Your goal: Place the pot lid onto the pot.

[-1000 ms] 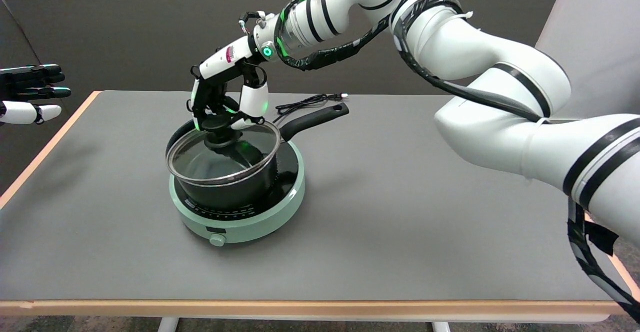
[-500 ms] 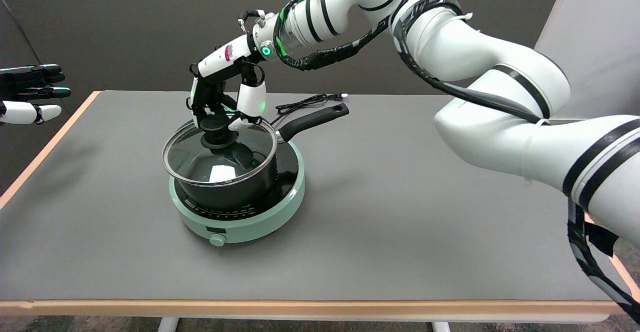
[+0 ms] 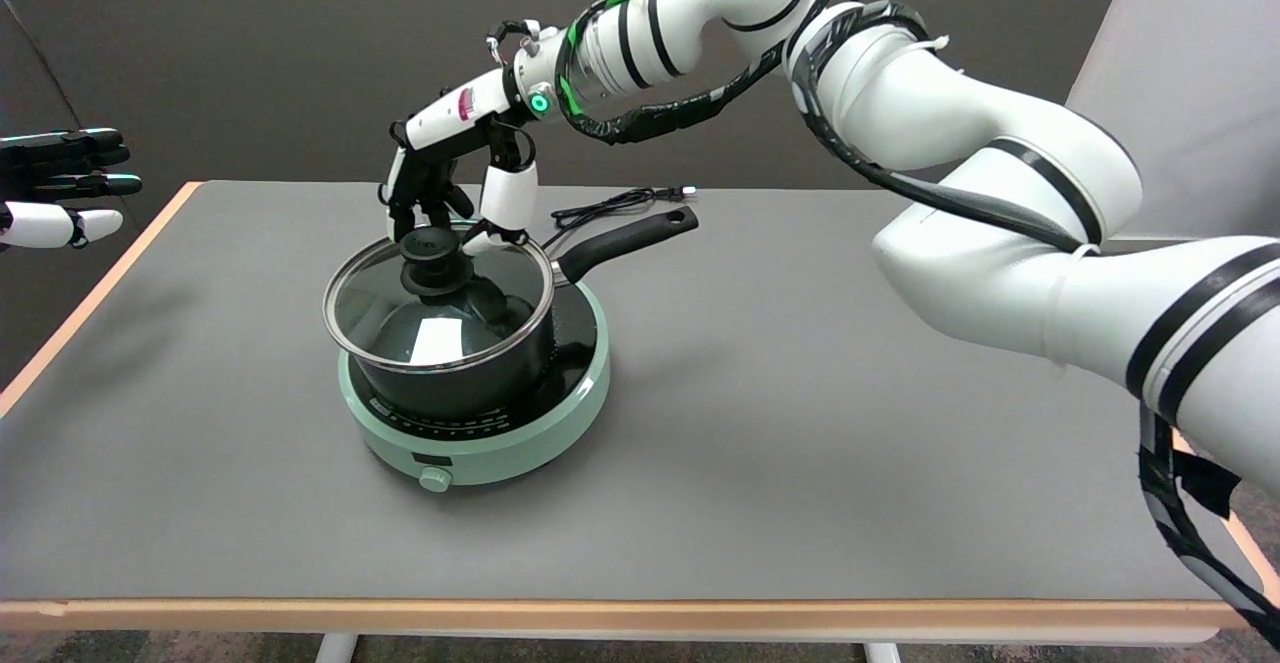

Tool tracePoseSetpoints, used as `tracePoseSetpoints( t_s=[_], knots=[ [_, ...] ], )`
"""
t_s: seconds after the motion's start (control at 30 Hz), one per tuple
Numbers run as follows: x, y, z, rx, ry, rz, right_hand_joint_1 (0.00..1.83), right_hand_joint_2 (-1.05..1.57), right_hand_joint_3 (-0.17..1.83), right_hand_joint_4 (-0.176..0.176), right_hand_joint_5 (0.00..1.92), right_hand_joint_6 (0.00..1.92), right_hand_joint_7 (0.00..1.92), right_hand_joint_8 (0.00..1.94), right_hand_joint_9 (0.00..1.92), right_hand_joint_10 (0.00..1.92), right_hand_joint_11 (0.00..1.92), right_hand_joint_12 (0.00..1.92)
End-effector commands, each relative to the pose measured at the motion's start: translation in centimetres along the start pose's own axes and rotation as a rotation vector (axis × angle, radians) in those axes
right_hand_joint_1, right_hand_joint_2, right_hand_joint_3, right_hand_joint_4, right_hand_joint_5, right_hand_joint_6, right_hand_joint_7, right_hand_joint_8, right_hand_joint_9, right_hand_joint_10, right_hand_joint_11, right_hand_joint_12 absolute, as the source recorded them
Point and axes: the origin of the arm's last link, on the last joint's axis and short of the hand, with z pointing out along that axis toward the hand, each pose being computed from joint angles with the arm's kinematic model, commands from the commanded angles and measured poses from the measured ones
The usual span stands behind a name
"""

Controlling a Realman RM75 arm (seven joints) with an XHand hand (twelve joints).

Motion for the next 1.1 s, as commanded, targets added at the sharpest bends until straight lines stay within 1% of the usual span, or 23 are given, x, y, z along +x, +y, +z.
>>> tracePoseSetpoints(
  t_s=[0.03,0.27,0.33,0.4,0.47,0.5,0.53,0.57,0.6,0.63,0.67,0.7,0.77,0.93,1.1],
  knots=[
    [-0.8,1.1,-0.3,-0.043,0.001,-0.013,1.05,0.63,0.86,0.033,0.59,0.24,0.81,0.42,0.69,1.12,0.00,1.65],
    [-0.7,1.0,-0.6,-0.033,-0.002,-0.018,1.06,0.63,0.86,0.032,0.58,0.24,0.82,0.41,0.70,1.11,0.00,1.64],
    [-0.6,0.6,-0.7,-0.014,-0.007,-0.021,1.07,0.60,0.88,0.025,0.55,0.22,0.80,0.40,0.68,1.11,0.00,1.65],
    [-0.4,0.1,-0.8,0.009,-0.013,-0.031,1.09,0.59,0.90,0.010,0.50,0.20,0.77,0.38,0.66,1.08,0.00,1.65],
    [0.0,-0.3,-1.1,0.027,-0.011,-0.044,1.11,0.57,0.95,-0.013,0.43,0.17,0.68,0.34,0.62,0.97,0.00,1.61],
    [0.1,-0.5,-1.2,0.034,-0.010,-0.052,1.12,0.54,0.94,-0.025,0.41,0.17,0.67,0.30,0.60,0.89,0.00,1.58],
    [0.3,-0.7,-1.3,0.042,-0.010,-0.061,1.10,0.53,0.95,-0.034,0.39,0.16,0.64,0.27,0.61,0.79,0.00,1.55],
    [0.3,-0.8,-1.4,0.046,-0.010,-0.067,1.04,0.55,0.98,-0.041,0.35,0.16,0.58,0.27,0.62,0.66,0.00,1.52],
    [0.4,-0.9,-1.5,0.049,-0.008,-0.073,1.07,0.52,0.97,-0.043,0.35,0.15,0.57,0.24,0.61,0.60,0.00,1.51],
    [0.6,-1.0,-1.7,0.053,-0.005,-0.082,1.05,0.51,0.97,-0.045,0.34,0.15,0.55,0.22,0.60,0.54,0.00,1.50],
    [0.7,-1.1,-1.8,0.056,-0.002,-0.085,0.98,0.52,1.00,-0.053,0.30,0.12,0.49,0.21,0.55,0.50,0.00,1.50],
    [0.7,-1.2,-1.9,0.062,0.001,-0.086,0.96,0.51,1.00,-0.053,0.30,0.11,0.47,0.20,0.52,0.46,0.00,1.48],
    [1.0,-1.5,-2.2,0.077,0.013,-0.091,0.97,0.47,0.99,-0.054,0.25,0.15,0.41,0.19,0.48,0.35,0.09,1.42],
    [1.9,-2.6,-2.7,0.129,0.062,-0.095,0.90,0.44,0.97,-0.064,0.19,0.12,0.31,0.18,0.38,0.34,0.19,1.27],
    [2.0,-3.0,-2.6,0.148,0.095,-0.078,0.79,0.44,0.91,-0.071,0.15,0.14,0.28,0.19,0.36,0.32,0.24,1.24]
  ],
)
